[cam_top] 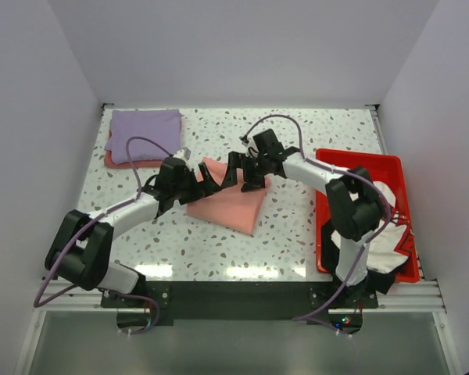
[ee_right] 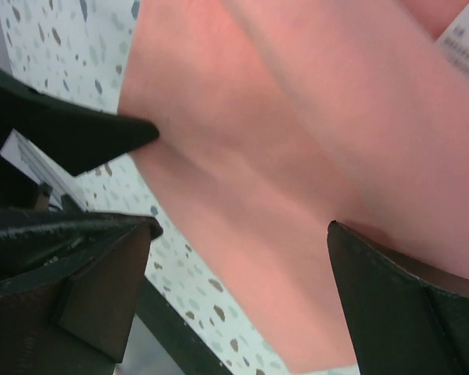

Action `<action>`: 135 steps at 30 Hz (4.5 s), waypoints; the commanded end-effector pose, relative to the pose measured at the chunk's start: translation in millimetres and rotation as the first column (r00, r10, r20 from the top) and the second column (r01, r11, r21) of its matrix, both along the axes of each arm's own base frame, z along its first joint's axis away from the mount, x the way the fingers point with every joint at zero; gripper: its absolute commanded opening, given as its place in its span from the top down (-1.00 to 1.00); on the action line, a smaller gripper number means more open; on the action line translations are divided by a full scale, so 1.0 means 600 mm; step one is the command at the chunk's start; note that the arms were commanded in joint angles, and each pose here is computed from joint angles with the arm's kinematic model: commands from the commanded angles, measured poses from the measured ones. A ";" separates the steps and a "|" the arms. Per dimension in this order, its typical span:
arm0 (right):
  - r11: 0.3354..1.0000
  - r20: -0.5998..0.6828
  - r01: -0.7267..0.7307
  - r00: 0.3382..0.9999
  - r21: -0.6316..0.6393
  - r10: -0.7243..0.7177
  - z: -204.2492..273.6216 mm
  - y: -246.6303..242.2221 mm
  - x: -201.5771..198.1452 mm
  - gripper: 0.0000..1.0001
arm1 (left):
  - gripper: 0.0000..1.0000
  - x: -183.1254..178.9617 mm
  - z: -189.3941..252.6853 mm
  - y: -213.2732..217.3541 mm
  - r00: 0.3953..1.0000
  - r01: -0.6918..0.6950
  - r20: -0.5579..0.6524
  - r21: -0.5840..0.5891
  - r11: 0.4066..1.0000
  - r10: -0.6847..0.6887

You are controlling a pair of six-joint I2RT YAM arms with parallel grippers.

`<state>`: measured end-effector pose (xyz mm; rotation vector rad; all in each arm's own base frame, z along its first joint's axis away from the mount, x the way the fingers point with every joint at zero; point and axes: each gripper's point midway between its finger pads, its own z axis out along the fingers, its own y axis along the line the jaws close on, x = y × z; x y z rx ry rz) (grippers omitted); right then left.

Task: Fold and stack the t-shirts
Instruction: Fold the tshirt, then neatly place the folded tshirt to the corner

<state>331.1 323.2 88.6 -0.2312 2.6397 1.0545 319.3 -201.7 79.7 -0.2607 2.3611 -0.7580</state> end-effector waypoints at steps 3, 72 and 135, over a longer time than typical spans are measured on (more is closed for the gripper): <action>0.997 0.099 0.065 0.993 0.036 -0.068 0.021 -0.001 0.092 -0.98 | -1.00 0.008 -0.011 -0.009 1.000 0.010 0.008 -0.022 1.000 -0.010; 0.991 0.319 0.079 0.947 -0.110 -0.040 0.170 -0.159 -0.129 -0.98 | -0.33 0.066 -0.080 0.071 0.995 0.100 -0.045 0.241 0.965 -0.092; 0.860 0.548 0.399 0.818 -0.318 -0.177 0.177 -0.325 -0.103 -0.98 | 1.00 0.353 0.248 0.250 0.905 -0.420 0.387 0.741 0.524 0.178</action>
